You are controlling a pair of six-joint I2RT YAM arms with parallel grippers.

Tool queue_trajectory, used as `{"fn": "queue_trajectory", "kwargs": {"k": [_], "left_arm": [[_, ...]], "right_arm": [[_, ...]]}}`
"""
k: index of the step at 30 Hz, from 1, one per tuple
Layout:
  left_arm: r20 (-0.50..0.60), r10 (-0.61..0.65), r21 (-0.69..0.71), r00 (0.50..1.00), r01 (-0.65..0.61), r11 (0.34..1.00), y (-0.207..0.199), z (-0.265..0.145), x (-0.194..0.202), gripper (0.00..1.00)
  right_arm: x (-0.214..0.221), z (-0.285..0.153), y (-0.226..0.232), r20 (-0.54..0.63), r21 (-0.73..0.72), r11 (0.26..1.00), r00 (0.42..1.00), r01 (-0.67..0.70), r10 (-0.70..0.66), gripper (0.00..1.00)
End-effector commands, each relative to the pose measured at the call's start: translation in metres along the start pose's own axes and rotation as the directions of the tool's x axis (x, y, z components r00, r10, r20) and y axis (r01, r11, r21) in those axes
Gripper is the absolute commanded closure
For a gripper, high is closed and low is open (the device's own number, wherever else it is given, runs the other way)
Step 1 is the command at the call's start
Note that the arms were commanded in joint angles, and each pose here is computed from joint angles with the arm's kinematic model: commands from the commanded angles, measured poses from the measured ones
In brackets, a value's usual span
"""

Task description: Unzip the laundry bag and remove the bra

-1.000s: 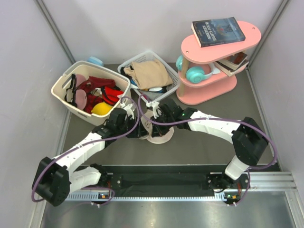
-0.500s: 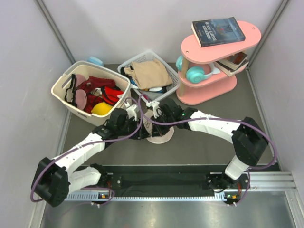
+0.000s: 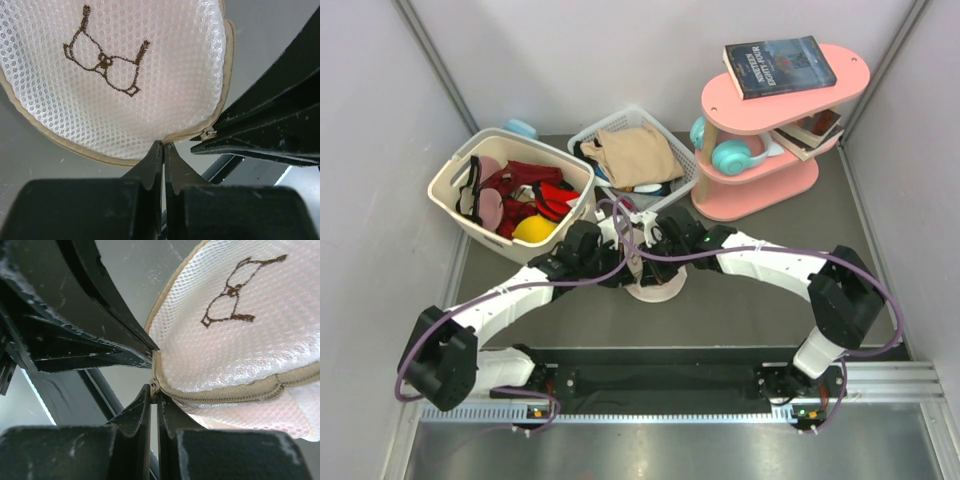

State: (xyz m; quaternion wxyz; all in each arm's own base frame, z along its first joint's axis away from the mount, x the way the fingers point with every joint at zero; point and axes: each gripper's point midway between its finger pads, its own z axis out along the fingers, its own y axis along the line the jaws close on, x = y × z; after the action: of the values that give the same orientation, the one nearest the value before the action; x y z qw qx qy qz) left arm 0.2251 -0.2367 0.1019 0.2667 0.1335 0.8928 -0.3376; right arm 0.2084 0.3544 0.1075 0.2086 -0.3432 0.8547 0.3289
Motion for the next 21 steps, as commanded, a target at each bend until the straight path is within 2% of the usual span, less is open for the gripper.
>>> {"fn": "queue_trajectory", "kwargs": {"k": [1,12,21], "left_arm": [[0.041,0.049,-0.017,0.998,-0.048,0.999,-0.001,-0.001,-0.016,1.00],[0.014,0.083,-0.002,0.996,-0.083,0.997,-0.006,-0.006,-0.011,1.00],[-0.033,0.134,0.010,0.990,-0.134,0.991,-0.021,0.005,-0.005,1.00]], "right_arm": [[-0.011,-0.011,-0.010,0.041,0.005,1.000,0.999,-0.028,0.027,1.00],[-0.014,-0.042,-0.086,0.106,0.104,0.985,0.987,-0.134,0.123,1.00],[-0.011,-0.042,-0.105,0.092,0.132,0.981,0.988,-0.139,0.127,1.00]]}}
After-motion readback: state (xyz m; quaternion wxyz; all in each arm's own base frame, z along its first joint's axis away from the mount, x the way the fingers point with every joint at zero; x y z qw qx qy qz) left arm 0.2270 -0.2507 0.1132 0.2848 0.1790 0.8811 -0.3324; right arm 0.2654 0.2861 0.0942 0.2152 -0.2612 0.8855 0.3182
